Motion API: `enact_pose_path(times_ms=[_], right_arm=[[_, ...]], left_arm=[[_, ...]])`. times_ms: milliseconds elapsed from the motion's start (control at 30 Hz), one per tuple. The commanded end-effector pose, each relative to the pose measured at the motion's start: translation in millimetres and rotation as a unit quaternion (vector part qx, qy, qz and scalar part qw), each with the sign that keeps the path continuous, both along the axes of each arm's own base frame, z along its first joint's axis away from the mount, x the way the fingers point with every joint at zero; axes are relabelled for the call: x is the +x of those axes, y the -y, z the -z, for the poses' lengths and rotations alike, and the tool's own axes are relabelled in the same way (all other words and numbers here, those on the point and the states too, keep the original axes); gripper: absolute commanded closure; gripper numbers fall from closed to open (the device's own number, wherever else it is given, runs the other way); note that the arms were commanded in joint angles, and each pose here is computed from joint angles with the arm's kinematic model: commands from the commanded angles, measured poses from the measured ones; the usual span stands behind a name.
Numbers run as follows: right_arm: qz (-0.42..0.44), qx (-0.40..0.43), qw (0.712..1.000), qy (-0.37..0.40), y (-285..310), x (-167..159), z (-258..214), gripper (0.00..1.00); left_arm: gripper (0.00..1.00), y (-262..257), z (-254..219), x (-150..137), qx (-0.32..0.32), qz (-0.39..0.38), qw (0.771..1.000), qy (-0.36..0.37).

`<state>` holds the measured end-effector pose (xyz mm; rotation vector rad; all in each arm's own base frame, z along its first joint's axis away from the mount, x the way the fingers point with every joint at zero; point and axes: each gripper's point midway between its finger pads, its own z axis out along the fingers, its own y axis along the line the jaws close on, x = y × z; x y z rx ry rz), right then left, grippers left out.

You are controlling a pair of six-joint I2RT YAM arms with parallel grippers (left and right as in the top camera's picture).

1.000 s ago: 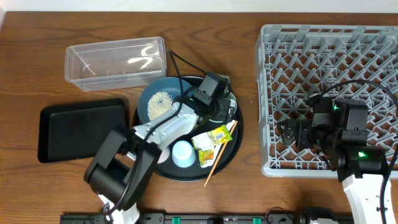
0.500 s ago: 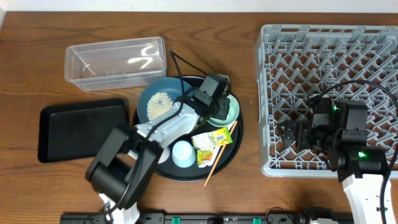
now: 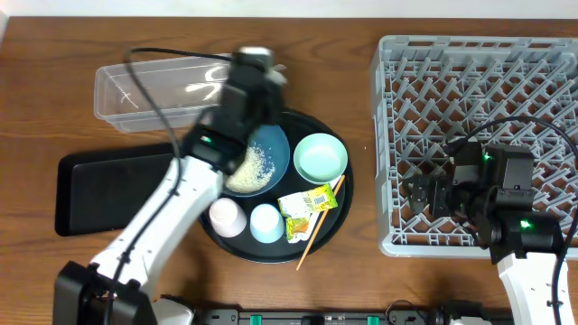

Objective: Sort waste into correct bins and load items into the dishwasher rack
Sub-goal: 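Grasp the tissue with the left gripper and drop it in the clear bin, then grasp the yellow snack wrapper with the left gripper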

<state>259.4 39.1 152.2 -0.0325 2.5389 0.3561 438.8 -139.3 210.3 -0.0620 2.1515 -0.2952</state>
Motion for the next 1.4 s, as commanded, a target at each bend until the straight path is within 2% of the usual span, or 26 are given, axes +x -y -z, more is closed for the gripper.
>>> enact_pose_path(times_ms=[0,133,167,200,233,267,300,467,567,667,867,1133,1367], right_arm=[[-0.008,0.004,1.000,0.008,-4.8,1.9,-7.6,0.01],[-0.008,0.004,1.000,0.008,-4.8,1.8,-7.6,0.01],[-0.008,0.004,1.000,0.008,-4.8,1.7,-7.6,0.01],[-0.008,0.004,1.000,0.008,-4.8,1.7,-7.5,0.01],[-0.008,0.004,1.000,0.007,-4.8,1.3,-7.2,0.01],[-0.008,0.004,1.000,0.006,-4.8,0.9,-7.0,0.01],[-0.008,0.004,1.000,0.005,-4.8,0.6,-6.8,0.01],[-0.008,0.004,1.000,0.004,-4.8,0.2,-6.5,0.01],[-0.008,0.004,1.000,0.003,-4.8,-0.3,-6.2,0.01],[-0.008,0.004,1.000,0.002,-4.8,-0.4,-6.1,0.01],[-0.008,0.004,1.000,0.001,-4.8,-1.1,-5.7,0.01],[-0.008,0.004,1.000,-0.003,-4.9,-2.7,-4.6,0.01],[-0.008,0.004,1.000,-0.003,-4.9,-2.7,-4.6,0.01]], left_arm=[[0.94,-64.6,7.4,25.6,0.023,-0.083,0.996,0.005],[0.94,-120.8,26.7,45.1,0.024,-0.143,0.989,0.000],[0.91,-129.7,30.8,49.0,0.019,-0.149,0.989,-0.001],[0.74,-134.8,33.4,51.5,0.014,-0.149,0.989,-0.001],[0.49,-138.7,35.1,53.8,0.004,-0.145,0.989,-0.001],[0.37,-139.8,34.6,54.9,-0.003,-0.139,0.990,0.000],[0.30,-140.0,33.0,55.9,-0.010,-0.134,0.991,0.003],[0.23,-139.3,22.6,52.2,-0.008,-0.125,0.992,0.010],[0.23,-115.1,20.5,37.8,-0.028,-0.080,0.996,-0.014],[0.02,-78.6,25.4,9.8,-0.038,-0.027,0.997,-0.062],[0.02,-2.2,45.5,-62.4,0.009,0.086,0.983,-0.161],[0.02,70.3,94.5,-164.5,0.082,0.220,0.929,-0.285],[0.02,86.8,131.1,-215.3,0.130,0.286,0.893,-0.324]])
